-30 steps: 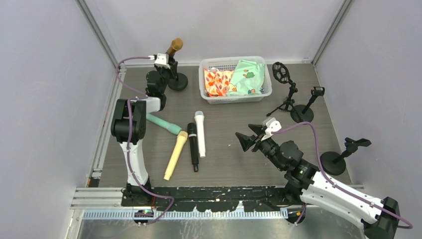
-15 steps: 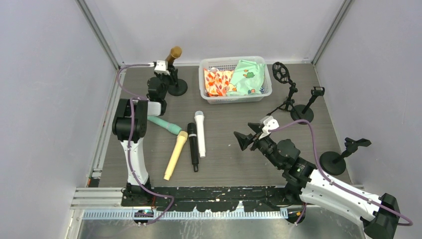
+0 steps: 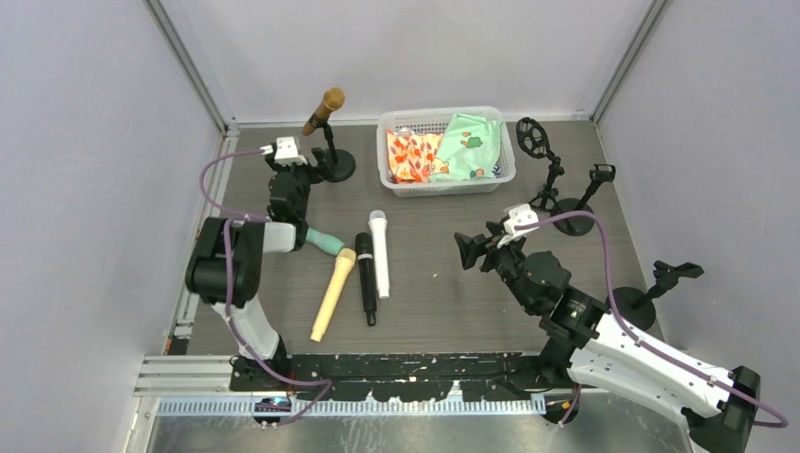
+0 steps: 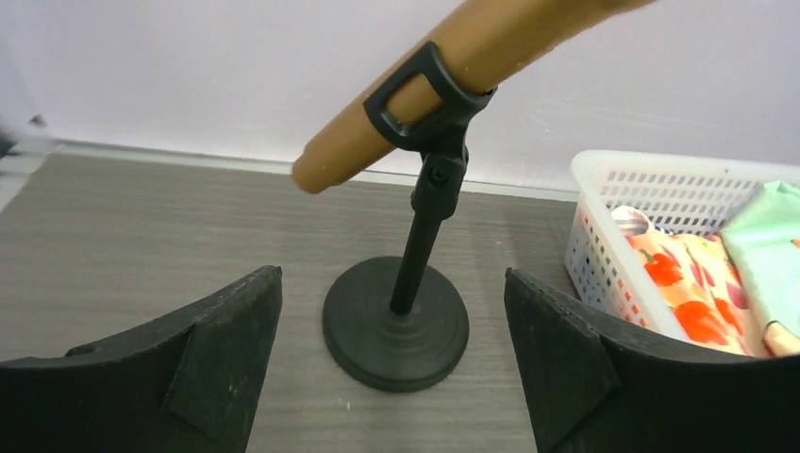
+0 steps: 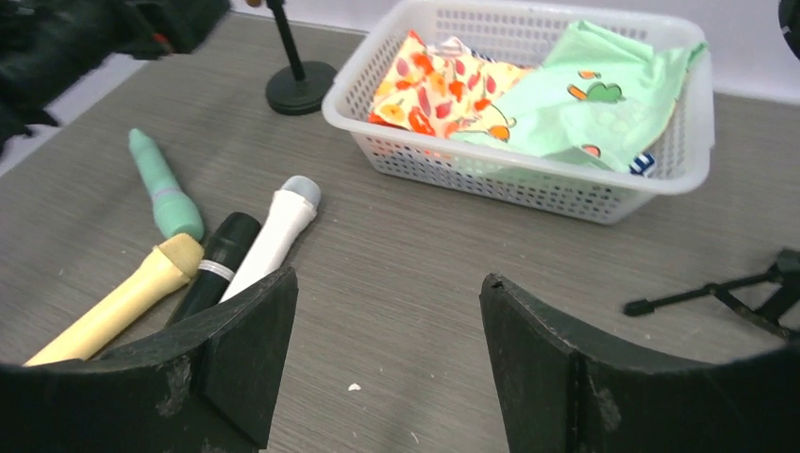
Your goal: Attach the microphones to the stand
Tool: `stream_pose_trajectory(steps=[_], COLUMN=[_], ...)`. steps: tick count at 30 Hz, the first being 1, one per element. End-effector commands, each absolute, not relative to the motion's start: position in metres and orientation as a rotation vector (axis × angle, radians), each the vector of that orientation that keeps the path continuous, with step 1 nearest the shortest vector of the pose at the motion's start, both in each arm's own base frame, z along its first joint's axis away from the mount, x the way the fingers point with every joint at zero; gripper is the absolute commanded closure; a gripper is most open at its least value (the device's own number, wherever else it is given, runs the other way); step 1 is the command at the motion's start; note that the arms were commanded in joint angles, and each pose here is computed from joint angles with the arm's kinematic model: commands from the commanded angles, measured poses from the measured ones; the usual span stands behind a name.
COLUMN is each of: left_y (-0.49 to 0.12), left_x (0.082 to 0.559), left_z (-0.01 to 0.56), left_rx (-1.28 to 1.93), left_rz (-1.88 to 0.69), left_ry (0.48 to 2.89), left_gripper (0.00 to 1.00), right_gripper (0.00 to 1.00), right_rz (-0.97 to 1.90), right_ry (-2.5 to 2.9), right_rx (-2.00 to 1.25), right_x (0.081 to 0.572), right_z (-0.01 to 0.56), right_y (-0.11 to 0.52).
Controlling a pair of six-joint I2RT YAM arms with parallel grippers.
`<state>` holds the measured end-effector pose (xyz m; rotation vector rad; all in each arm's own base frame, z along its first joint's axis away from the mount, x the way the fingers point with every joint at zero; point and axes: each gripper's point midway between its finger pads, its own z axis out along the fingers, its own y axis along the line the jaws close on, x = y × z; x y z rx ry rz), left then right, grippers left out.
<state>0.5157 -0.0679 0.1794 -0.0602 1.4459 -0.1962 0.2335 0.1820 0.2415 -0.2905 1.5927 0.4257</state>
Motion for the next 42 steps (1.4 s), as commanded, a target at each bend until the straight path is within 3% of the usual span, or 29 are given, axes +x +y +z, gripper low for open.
stream_pose_trajectory(steps=[1, 10, 19, 42], left_y=[-0.061, -0.060, -0.060, -0.081], left_x=[0.473, 0.369, 0.305, 0.277], left_z=[0.216, 0.185, 0.179, 0.160], left_rx=[-0.230, -0.385, -0.340, -0.152], left_rz=[-0.143, -0.095, -0.148, -0.259], left_ry=[1.439, 1.932, 2.094, 2.218], left_gripper=[0.11, 0.06, 0.01, 0.00], right_gripper=[0.24, 0.23, 0.23, 0.23], right_rz=[0.349, 0.429, 0.283, 0.266], right_ry=[1.714, 1.782, 1.874, 1.973], right_rx=[-0.168, -0.059, 0.028, 0.244], right_x=[0.241, 0.245, 0.260, 0.280], right_z=[0.233, 0.219, 0.193, 0.155], right_y=[0.169, 0.182, 0.177, 0.174])
